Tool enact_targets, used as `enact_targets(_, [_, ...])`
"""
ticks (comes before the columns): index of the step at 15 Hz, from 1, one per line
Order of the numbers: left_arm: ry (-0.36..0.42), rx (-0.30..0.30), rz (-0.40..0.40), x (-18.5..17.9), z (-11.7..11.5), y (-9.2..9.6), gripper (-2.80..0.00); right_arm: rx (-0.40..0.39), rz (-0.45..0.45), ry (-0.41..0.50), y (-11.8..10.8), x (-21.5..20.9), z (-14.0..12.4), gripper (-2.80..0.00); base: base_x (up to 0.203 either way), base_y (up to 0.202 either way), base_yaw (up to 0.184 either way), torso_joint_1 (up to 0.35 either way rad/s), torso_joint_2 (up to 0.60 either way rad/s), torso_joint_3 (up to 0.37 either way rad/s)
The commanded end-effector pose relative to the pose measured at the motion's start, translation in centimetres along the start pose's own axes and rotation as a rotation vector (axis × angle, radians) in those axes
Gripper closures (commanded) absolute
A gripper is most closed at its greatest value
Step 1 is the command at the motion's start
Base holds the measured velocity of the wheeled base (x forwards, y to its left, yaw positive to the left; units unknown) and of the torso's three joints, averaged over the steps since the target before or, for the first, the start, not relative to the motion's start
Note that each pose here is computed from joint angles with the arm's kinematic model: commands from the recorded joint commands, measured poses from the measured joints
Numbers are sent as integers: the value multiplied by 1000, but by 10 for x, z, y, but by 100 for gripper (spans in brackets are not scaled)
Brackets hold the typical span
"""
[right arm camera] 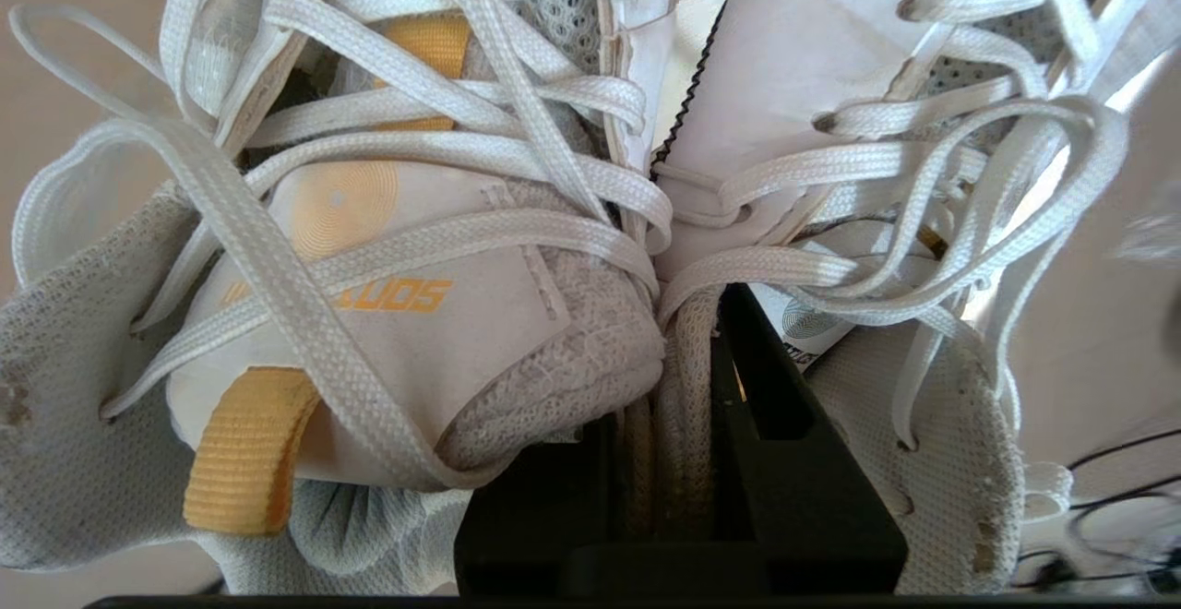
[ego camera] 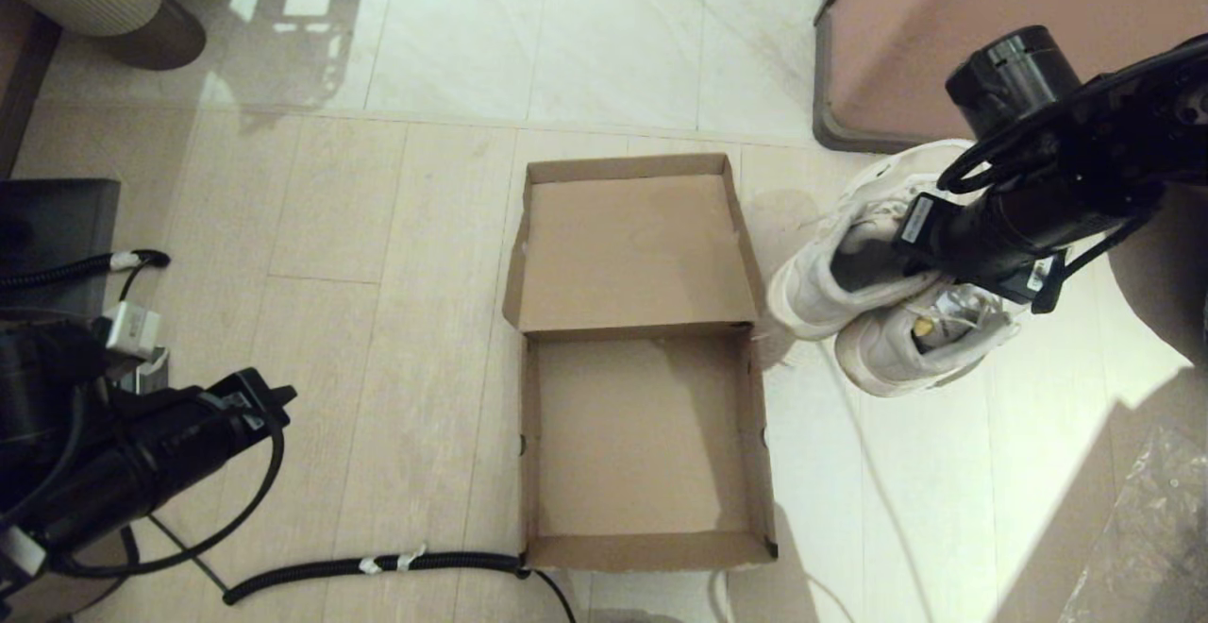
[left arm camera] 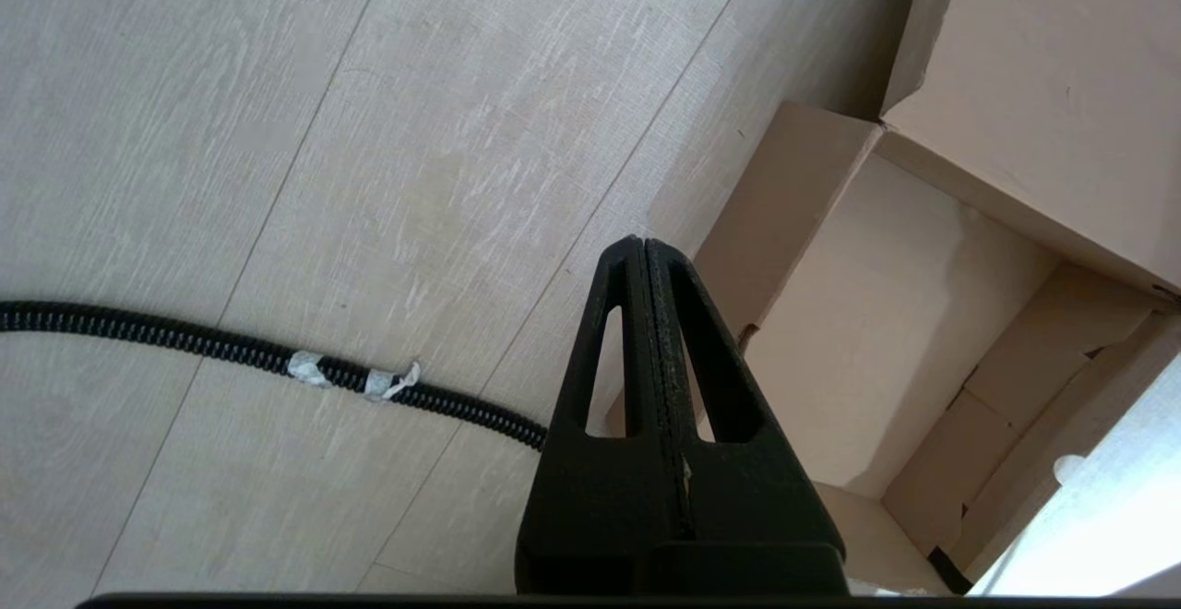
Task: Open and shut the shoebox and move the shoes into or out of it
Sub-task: Put the shoes out of the shoe box
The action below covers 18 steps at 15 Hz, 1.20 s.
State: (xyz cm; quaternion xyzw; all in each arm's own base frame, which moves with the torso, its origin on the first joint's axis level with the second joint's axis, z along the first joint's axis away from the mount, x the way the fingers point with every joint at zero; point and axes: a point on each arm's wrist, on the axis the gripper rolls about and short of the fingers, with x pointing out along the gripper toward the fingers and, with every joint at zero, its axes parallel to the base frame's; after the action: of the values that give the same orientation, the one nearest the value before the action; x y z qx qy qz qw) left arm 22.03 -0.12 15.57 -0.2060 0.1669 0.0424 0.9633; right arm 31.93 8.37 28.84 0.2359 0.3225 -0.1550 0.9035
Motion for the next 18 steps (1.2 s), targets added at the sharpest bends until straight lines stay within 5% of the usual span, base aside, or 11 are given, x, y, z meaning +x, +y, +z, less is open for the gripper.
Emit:
enact_targets(1, [-7,-6,7,0,1,2,0,25,-53,-32,-14,14,19,0,0,0,0,0,0,0])
enact_targets(4, [2,-10,16,0,-1,4,0,68,-74,-73,-21,24,39,0,0,0,0,0,0,0])
enact_targets(7, [6,-13,18,0,-2,5,0,43,-141,22,-34,23,22,0,0,0,0,0,0,0])
enact_targets(10, [10,-14,20,-1,-4,5,0,43,-120,11,-34,17,27,0,0,0,0,0,0,0])
enact_targets(11, [10,-14,20,-1,-4,5,0,37,-118,7,-34,16,28,-280,0,0,0,0,0,0])
enact_targets(18, [19,-15,26,-4,-8,8,0,58,-113,-29,-34,18,31,-280,0,0,0,0,0,0])
